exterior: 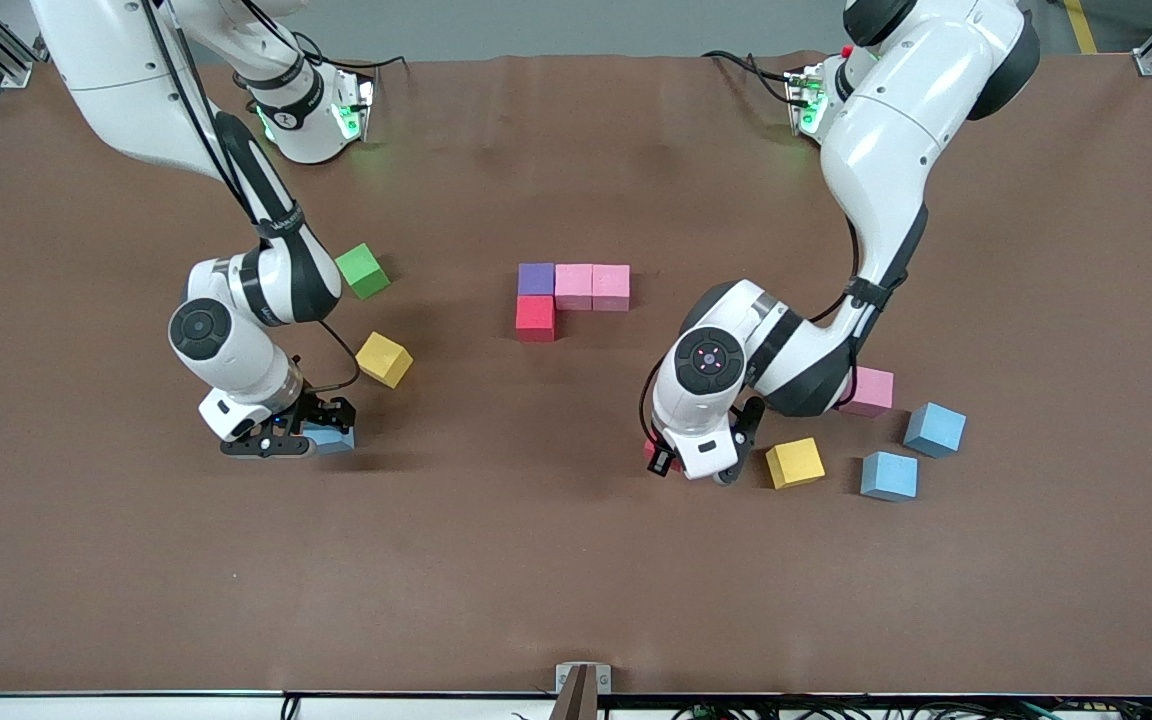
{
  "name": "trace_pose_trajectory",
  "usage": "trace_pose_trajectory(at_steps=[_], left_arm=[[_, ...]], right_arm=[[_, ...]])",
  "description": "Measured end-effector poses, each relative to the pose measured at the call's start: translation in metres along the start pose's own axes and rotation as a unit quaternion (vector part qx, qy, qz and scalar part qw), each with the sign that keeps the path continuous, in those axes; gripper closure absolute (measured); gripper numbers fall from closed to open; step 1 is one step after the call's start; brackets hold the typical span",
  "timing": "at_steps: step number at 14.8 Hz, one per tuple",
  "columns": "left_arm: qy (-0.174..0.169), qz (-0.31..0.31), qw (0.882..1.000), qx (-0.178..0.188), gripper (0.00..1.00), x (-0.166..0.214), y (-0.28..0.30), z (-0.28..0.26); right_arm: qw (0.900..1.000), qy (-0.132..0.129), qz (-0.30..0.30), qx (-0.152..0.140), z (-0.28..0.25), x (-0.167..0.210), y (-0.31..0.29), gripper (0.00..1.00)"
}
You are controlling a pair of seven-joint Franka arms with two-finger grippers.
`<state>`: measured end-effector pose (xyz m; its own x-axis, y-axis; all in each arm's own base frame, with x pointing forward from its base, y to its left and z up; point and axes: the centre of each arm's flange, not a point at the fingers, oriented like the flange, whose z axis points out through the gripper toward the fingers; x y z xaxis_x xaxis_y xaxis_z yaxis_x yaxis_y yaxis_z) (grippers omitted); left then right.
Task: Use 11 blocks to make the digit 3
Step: 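Lower the right gripper and grasp the blue block, then carry the blue block with the right gripper toward the red block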
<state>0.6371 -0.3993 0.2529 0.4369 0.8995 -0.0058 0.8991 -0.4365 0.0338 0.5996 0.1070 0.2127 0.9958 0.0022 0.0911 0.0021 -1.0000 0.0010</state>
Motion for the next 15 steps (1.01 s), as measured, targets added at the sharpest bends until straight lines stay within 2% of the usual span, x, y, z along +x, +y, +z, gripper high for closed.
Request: trace_pose_trajectory(at_steps=[1,3,6,10,15], left_arm=[[0.0,0.0,1.0,0.0,0.39,0.0,0.0,0.0],[0.0,0.0,1.0,0.0,0.39,0.0,0.0,0.0],[0.0,0.0,1.0,0.0,0.39,0.0,0.0,0.0],[0.0,0.0,1.0,0.0,0.39,0.0,0.0,0.0],[0.001,-0.001,1.0,0.0,0.39,0.001,0.0,0.0]], right_arm=[[1.0,0.0,0.0,0.0,0.0,0.0,0.0,0.25],[1.0,0.002,-0.001,0.001,-0.002,0.001,-0.001,0.4],[1.0,0.003,-0.007,0.003,-0.006,0.004,-0.009,0.44],[0.999,-0.02,-0.026,0.001,-0.032,0.02,-0.036,0.44],[0.999,-0.015,-0.028,0.029,-0.061,0.019,-0.117,0.44]])
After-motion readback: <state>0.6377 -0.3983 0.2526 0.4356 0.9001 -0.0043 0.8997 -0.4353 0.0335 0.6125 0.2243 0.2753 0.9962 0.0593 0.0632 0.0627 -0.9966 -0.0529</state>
